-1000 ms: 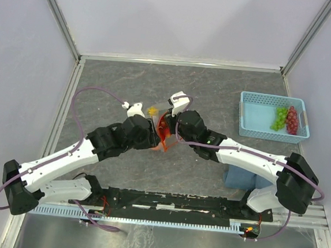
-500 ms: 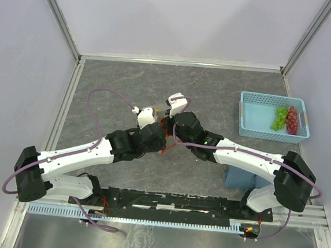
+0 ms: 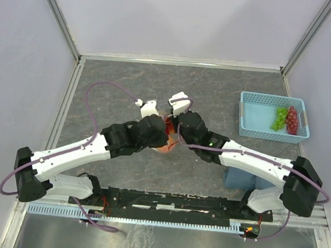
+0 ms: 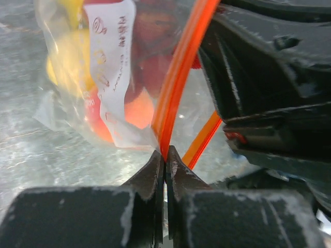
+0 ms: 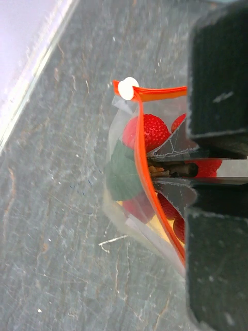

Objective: Place the food in the zip-top bag and seal the zipper
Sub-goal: Place the fake fruit in the zipper food storage bag.

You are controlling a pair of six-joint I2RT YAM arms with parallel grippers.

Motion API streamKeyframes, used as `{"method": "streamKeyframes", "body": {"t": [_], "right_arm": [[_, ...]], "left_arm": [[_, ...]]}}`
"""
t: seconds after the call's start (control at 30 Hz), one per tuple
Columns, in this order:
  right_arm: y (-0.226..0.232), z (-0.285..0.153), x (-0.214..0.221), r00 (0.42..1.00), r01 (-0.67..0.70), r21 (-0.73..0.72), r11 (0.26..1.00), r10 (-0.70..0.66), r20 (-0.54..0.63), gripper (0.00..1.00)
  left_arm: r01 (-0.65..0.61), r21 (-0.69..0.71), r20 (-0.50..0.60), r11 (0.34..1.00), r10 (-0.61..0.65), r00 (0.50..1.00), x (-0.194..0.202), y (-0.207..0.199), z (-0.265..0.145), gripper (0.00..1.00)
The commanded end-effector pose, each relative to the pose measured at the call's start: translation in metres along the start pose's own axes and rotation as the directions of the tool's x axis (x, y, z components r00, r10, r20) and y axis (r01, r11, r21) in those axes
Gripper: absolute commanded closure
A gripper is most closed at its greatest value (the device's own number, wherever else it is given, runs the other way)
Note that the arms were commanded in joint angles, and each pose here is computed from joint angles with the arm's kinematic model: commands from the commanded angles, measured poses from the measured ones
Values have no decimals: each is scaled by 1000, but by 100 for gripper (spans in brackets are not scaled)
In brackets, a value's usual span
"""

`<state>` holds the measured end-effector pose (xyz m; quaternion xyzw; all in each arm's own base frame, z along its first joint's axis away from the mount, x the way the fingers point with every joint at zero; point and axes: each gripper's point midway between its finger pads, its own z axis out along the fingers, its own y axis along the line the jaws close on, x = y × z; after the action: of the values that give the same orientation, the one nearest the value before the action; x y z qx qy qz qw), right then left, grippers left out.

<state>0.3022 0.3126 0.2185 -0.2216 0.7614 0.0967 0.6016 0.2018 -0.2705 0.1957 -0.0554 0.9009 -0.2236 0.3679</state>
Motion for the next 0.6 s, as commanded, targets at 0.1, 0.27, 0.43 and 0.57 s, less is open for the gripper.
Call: {"method": "streamKeyframes", "body": {"t": [0.1, 0.27, 0.43, 0.57], "right_arm": [[-48, -44, -68, 970, 196, 105, 975, -209, 127, 98], [-56, -57, -55, 931, 349, 76, 934, -355, 86, 98], [-59, -58, -19, 904, 425, 49, 904, -427, 24, 98], [-75, -54, 7, 888, 460, 137, 877, -456, -61, 98]], "left_arm": [[-108, 276, -104, 955, 142, 984, -9, -70, -34, 97], [-128, 308, -97, 943, 165, 981, -16, -77, -31, 97], [-103, 310, -133, 945, 151, 980, -15, -66, -9, 97], [-94, 317, -151, 944, 148, 977, -16, -61, 2, 97]]}}
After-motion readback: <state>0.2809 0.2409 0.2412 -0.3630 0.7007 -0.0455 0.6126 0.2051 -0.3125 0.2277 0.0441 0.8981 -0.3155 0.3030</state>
